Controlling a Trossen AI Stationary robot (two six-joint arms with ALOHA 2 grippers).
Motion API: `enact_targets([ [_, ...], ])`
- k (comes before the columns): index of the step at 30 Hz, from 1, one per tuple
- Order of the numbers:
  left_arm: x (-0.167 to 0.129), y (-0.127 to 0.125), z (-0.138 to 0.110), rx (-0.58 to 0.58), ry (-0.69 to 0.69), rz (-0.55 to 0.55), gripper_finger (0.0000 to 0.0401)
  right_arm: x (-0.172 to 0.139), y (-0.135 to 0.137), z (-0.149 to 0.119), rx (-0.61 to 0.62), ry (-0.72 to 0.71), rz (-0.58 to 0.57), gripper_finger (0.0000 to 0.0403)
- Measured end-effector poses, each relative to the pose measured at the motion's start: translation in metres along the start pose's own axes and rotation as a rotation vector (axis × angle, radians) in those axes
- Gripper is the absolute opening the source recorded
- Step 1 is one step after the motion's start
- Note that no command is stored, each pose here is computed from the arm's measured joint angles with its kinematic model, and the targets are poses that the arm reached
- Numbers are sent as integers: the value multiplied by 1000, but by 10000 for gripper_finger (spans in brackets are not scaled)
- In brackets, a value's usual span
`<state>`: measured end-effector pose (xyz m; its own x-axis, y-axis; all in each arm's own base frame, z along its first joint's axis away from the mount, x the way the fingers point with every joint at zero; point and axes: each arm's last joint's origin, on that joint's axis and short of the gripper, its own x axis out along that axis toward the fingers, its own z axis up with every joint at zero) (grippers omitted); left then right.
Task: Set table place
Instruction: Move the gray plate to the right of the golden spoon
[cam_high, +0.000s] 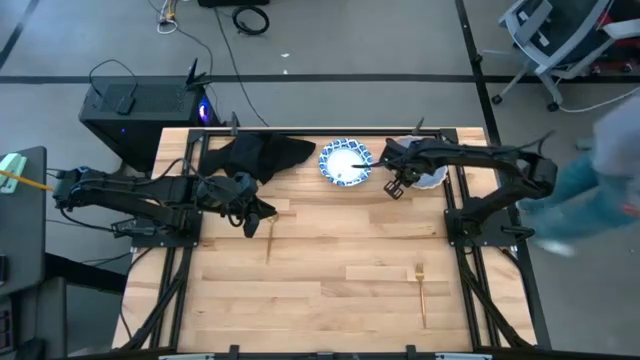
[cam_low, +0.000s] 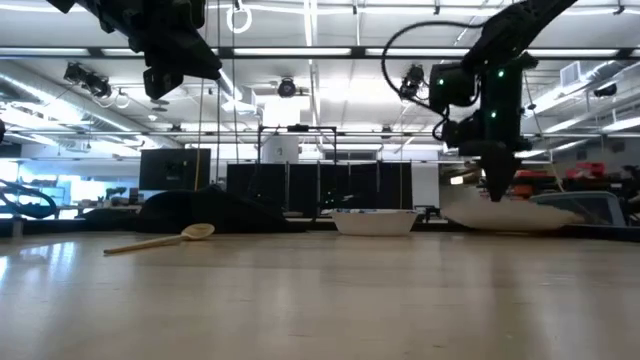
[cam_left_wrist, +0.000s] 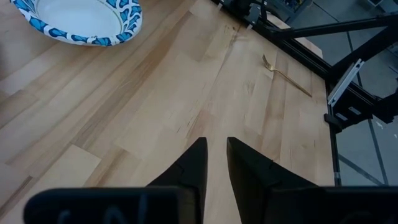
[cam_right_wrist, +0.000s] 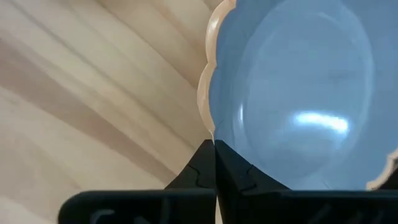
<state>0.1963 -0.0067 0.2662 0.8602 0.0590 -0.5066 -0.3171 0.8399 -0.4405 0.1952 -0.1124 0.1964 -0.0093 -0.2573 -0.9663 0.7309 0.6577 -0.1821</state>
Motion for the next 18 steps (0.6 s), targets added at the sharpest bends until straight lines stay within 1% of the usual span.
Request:
enact_targets([
  [6,0,0,0,0,0,0,68,-21,5,-13,6,-56,21,0],
  [11,0,0,0,0,0,0,68,-35,10,-25,11,-91,-1,0],
  [18,0,0,0,0,0,0,68,-71,23,-30,-52,-146,-45,0],
])
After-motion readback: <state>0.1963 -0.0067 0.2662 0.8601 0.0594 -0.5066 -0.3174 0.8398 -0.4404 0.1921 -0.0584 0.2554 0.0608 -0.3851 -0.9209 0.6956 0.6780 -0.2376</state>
